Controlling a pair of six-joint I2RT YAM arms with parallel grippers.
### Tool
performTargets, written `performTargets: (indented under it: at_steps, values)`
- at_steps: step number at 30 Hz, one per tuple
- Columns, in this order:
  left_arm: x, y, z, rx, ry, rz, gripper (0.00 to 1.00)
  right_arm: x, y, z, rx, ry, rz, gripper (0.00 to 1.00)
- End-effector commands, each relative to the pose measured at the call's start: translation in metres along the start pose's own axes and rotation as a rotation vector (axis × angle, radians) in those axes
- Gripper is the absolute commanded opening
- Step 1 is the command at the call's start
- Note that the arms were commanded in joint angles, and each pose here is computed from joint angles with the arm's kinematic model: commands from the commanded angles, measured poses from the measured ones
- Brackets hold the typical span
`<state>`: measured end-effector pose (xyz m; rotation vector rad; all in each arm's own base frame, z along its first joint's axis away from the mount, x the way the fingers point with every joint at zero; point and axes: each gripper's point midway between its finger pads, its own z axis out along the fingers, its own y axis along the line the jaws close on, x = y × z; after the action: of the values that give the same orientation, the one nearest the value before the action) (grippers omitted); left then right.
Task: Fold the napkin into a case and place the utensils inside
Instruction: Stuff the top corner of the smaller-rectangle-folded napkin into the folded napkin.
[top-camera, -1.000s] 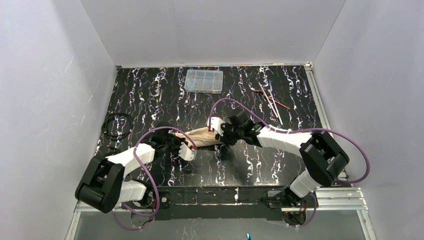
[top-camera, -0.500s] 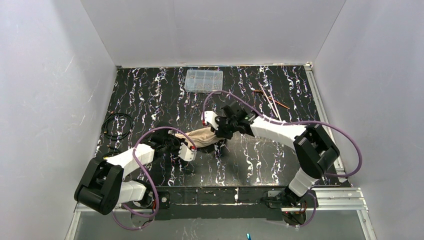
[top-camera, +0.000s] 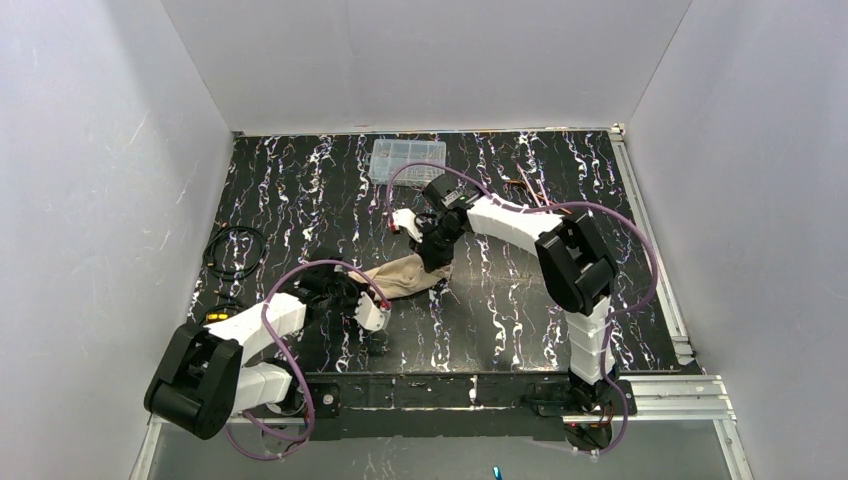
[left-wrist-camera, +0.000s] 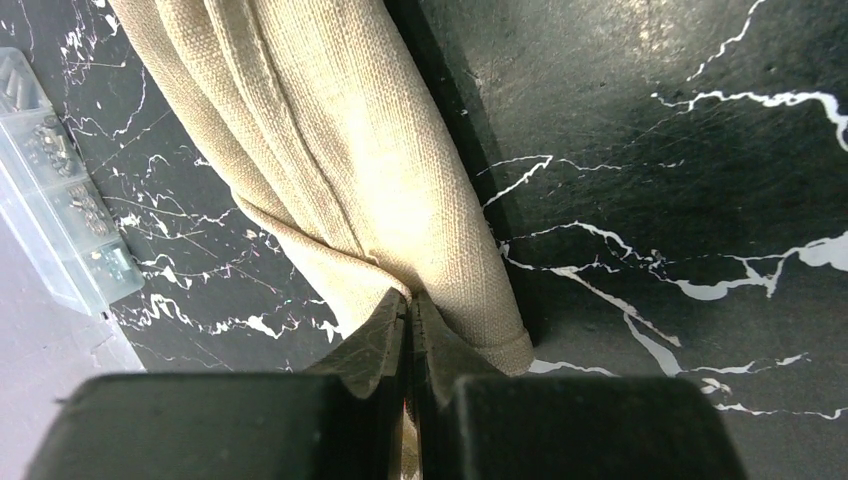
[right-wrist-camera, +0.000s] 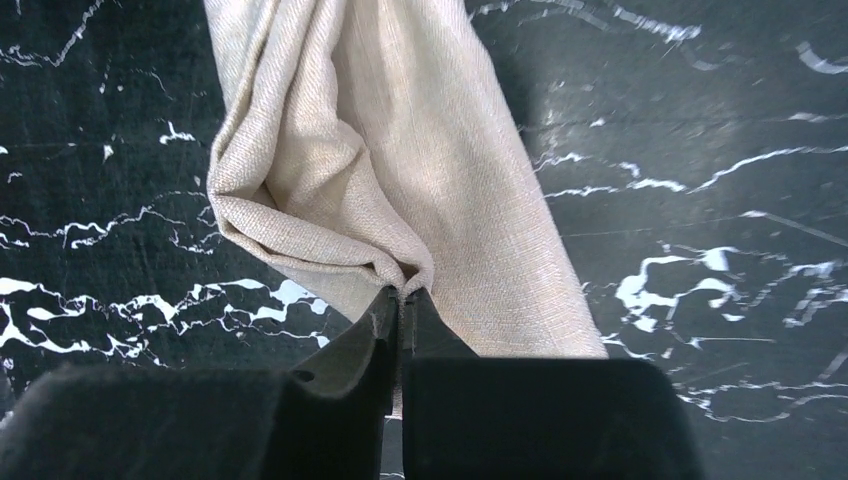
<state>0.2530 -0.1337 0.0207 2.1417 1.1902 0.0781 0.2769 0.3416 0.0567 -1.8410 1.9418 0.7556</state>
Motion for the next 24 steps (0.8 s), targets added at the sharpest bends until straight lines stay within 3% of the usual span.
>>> performTargets:
  at_steps: [1, 10, 11, 13, 14, 20, 24]
  values:
    - [-0.012, -0.026, 0.001, 0.078, -0.056, 0.0, 0.0, 0.01, -0.01, -0.005, -0.03, 0.011, 0.092, 0.08]
    - [-0.023, -0.029, -0.001, 0.083, -0.115, 0.084, 0.0, 0.013, -0.033, -0.003, -0.068, -0.062, 0.194, 0.07]
    - [-0.024, -0.03, -0.002, 0.089, -0.12, 0.084, 0.07, 0.014, -0.033, -0.002, -0.074, -0.067, 0.2, 0.07]
    - [-0.026, -0.028, -0.005, 0.089, -0.123, 0.062, 0.31, 0.016, -0.03, -0.001, -0.083, -0.073, 0.206, 0.08]
    - [-0.027, -0.024, -0.007, 0.082, -0.122, 0.053, 0.37, 0.014, -0.03, 0.0, -0.085, -0.081, 0.205, 0.07]
    - [-0.04, -0.01, -0.037, 0.11, -0.135, -0.08, 0.49, 0.017, -0.027, 0.008, -0.116, -0.09, 0.224, 0.08]
    - [-0.058, -0.01, -0.059, 0.161, -0.187, -0.147, 0.7, 0.018, -0.023, 0.011, -0.135, -0.093, 0.229, 0.08]
